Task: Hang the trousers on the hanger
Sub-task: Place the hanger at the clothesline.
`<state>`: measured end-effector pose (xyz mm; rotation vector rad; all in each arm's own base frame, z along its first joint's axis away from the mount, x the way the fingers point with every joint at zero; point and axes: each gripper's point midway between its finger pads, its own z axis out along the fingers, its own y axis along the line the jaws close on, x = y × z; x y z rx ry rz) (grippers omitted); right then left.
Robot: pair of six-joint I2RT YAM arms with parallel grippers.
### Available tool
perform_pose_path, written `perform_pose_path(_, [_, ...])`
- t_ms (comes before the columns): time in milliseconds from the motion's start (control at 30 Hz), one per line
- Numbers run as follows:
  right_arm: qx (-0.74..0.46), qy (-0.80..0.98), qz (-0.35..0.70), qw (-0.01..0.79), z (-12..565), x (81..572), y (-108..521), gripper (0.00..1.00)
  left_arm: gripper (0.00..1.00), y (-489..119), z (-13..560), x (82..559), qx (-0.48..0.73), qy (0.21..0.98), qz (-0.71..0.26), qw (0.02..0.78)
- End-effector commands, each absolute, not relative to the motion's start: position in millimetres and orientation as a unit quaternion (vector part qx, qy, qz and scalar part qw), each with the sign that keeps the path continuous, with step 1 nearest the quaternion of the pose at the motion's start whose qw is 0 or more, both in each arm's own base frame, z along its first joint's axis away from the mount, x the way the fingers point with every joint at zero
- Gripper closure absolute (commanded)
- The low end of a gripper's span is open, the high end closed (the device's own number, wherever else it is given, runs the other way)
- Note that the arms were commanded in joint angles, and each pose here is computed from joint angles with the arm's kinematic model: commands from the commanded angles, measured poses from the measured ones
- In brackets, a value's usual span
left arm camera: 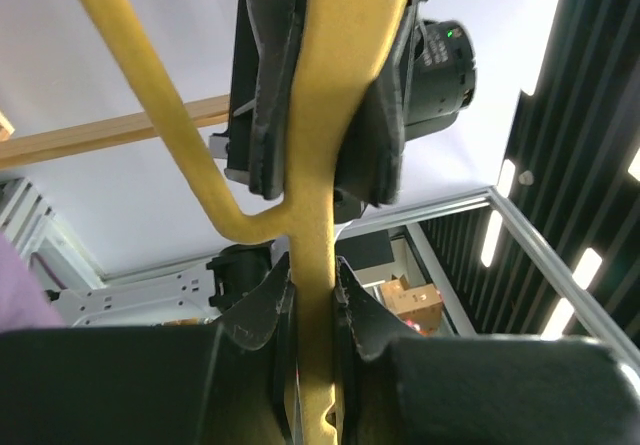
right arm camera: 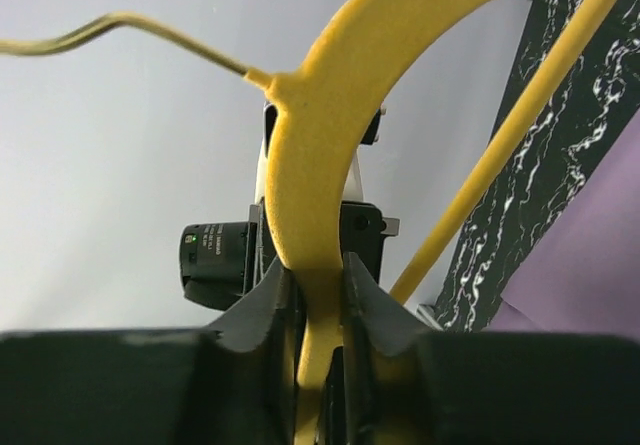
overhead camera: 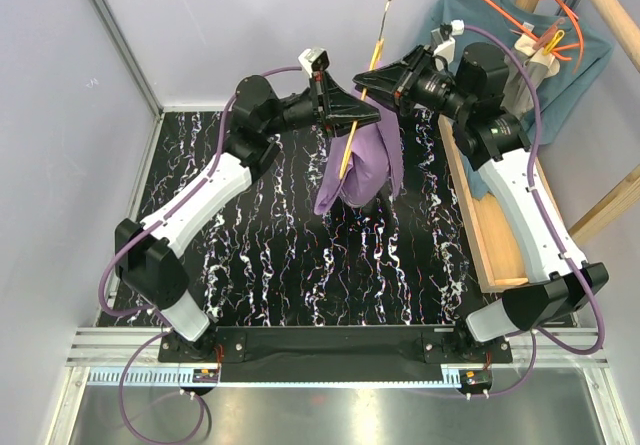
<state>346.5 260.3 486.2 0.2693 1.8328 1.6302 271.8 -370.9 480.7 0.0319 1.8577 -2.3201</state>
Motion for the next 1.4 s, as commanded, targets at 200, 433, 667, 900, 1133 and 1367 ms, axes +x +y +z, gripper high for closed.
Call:
perform_pose_path(200, [0.188, 0.686, 0.574, 0.406, 493, 354, 242, 1.00, 0.42, -352, 503, 239, 0.089, 0.612, -0.768, 0.166])
perform_pose_path(433, [0.297, 0.697, 0.424, 0.496, 480, 380, 181, 1.00, 0.20, -295, 443, 262, 0.036, 0.724, -0.647, 0.237])
perform_pose_path(667, [0.406, 0.653, 0.277, 0.576, 484, 395, 109, 1.00, 0.19, -246, 403, 255, 0.005, 0.791, -0.540, 0.288])
perform_pose_path(900, [0.422, 0.611, 0.178, 0.645, 521, 395, 65, 1.00, 0.19, -218, 388, 241, 0.003, 0.829, -0.459, 0.318])
perform_pose_path(1133, [0.424, 0.570, 0.137, 0.690, 553, 403, 47, 1.00, 0.19, -224, 393, 245, 0.009, 0.825, -0.468, 0.316])
perform_pose_path(1367, [0.461, 0.526, 0.101, 0.708, 564, 415, 9, 1.00, 0.19, -227, 391, 244, 0.017, 0.828, -0.468, 0.308])
